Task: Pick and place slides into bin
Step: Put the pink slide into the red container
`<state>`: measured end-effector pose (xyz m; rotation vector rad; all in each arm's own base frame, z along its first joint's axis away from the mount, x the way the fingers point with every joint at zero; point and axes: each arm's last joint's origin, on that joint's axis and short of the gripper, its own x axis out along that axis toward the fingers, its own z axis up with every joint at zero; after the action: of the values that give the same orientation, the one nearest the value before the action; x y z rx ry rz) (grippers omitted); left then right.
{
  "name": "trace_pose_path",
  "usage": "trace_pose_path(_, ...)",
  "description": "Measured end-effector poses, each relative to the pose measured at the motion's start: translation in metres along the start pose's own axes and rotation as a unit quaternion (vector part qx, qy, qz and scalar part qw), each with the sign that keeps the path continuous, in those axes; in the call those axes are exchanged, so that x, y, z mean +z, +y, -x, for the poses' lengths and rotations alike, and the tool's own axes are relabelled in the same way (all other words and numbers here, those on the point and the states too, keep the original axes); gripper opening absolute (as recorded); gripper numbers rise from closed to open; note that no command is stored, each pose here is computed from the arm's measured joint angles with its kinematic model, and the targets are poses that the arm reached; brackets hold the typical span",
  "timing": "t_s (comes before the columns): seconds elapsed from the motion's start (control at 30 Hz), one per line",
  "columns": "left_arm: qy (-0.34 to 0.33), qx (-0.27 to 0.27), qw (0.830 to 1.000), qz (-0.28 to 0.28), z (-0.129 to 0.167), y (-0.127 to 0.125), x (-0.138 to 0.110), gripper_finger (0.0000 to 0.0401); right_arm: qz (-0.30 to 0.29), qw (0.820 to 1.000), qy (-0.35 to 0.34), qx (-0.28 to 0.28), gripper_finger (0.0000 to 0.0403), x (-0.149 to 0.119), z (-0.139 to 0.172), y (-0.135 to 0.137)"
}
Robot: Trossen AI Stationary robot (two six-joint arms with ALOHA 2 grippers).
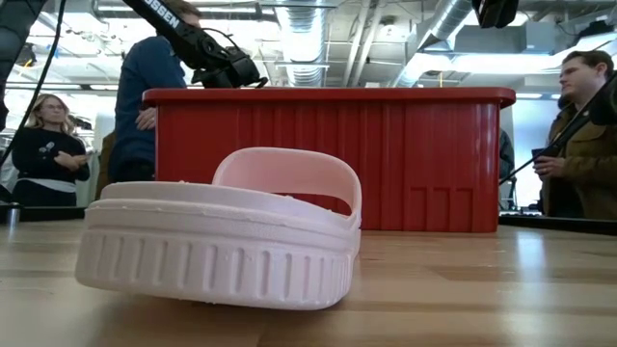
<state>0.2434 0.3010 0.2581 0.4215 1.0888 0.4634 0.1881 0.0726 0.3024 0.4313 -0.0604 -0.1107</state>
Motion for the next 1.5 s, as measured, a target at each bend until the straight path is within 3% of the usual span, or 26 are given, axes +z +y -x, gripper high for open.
trace_pose_path(0.63, -0.004, -0.016, 1.0, -0.003, 0.011, 0.012, 0.002, 0.0053, 0.001, 1.0, 0.0, 0.0, 0.0127, 0.0, 0.0, 0.0)
trace_pose_path(1.13, -0.008, 0.008, 1.0, -0.004, 0.01, 0.016, 0.004, 0.0053, 0.001, 1.0, 0.0, 0.0, 0.0127, 0.0, 0.0, 0.0)
trace_pose_path(1.33, 0.027, -0.024, 0.999, 0.002, -0.007, 0.017, 0.004, 0.0053, 0.001, 1.0, 0.0, 0.0, 0.0127, 0.0, 0.0, 0.0)
trace_pose_path(1.5, 0.026, -0.015, 1.0, -0.004, -0.011, 0.021, 0.016, 0.0053, -0.007, 1.0, 0.005, 0.01, 0.0127, -0.002, 0.002, 0.004)
